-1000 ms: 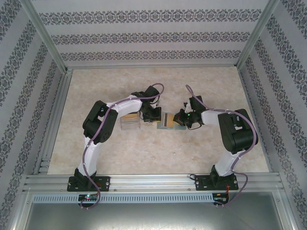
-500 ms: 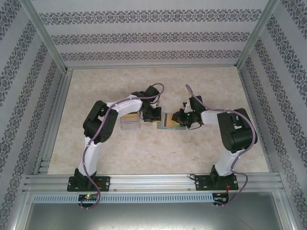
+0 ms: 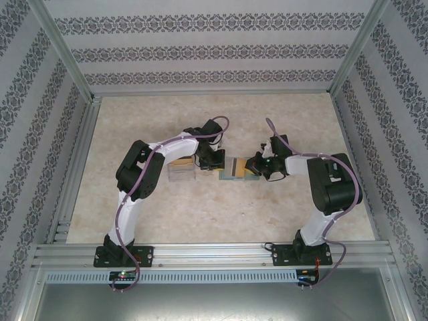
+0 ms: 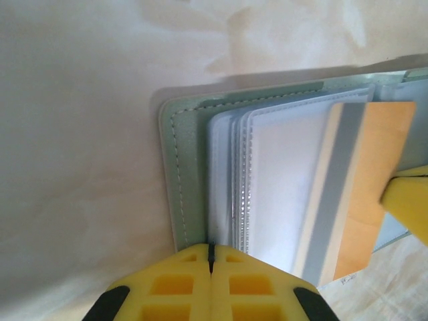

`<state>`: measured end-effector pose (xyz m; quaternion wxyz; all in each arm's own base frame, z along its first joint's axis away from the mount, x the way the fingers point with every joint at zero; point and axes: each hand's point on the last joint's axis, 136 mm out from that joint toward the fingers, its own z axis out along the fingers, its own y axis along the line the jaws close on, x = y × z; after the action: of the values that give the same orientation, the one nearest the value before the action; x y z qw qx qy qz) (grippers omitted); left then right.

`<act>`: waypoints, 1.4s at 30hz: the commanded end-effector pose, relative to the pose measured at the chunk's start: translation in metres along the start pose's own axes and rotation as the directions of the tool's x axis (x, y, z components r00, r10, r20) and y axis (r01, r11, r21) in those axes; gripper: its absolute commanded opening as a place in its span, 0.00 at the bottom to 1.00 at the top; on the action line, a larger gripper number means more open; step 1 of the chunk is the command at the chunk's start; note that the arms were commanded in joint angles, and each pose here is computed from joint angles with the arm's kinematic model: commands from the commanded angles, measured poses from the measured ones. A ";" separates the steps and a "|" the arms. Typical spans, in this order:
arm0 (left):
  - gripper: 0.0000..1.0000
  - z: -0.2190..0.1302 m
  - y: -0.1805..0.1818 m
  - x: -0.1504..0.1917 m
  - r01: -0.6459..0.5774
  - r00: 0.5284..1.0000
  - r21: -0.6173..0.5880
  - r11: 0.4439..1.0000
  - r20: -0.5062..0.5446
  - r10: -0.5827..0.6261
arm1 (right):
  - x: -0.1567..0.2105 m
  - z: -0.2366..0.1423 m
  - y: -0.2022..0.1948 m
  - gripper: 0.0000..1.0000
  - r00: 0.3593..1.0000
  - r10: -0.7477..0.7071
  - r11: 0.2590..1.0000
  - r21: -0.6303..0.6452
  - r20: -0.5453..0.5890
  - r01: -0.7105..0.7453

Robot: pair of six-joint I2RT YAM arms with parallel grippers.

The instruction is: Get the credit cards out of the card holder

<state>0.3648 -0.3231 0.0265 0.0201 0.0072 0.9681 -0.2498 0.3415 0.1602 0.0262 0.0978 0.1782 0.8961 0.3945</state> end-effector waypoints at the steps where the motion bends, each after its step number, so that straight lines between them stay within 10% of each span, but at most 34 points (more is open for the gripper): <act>1: 0.06 0.011 0.011 0.011 -0.007 0.999 -0.051 0.999 -0.050 0.004 | 0.001 -0.016 -0.009 0.00 1.000 -0.006 1.000 0.012 0.019 0.006; 19: 0.10 -0.022 -0.022 -0.009 -0.060 0.998 0.022 0.998 0.017 0.059 | 0.004 -0.094 0.012 0.00 0.987 -0.092 0.996 0.016 0.134 0.091; 34: 0.97 -0.206 0.018 -0.049 0.099 0.887 -0.042 0.994 0.456 -0.069 | 0.004 -0.102 0.133 0.00 0.875 -0.458 0.889 0.096 0.158 0.448; 42: 0.99 -0.287 0.103 -0.021 0.323 0.750 -0.084 0.943 0.630 -0.201 | 0.027 -0.047 0.209 0.00 0.621 -0.783 0.618 0.143 0.023 0.773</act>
<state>0.3957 -0.1334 0.2369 0.2996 -0.1615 0.9188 -0.1997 0.3510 0.2541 0.2160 0.2727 -0.1233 0.9022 0.3106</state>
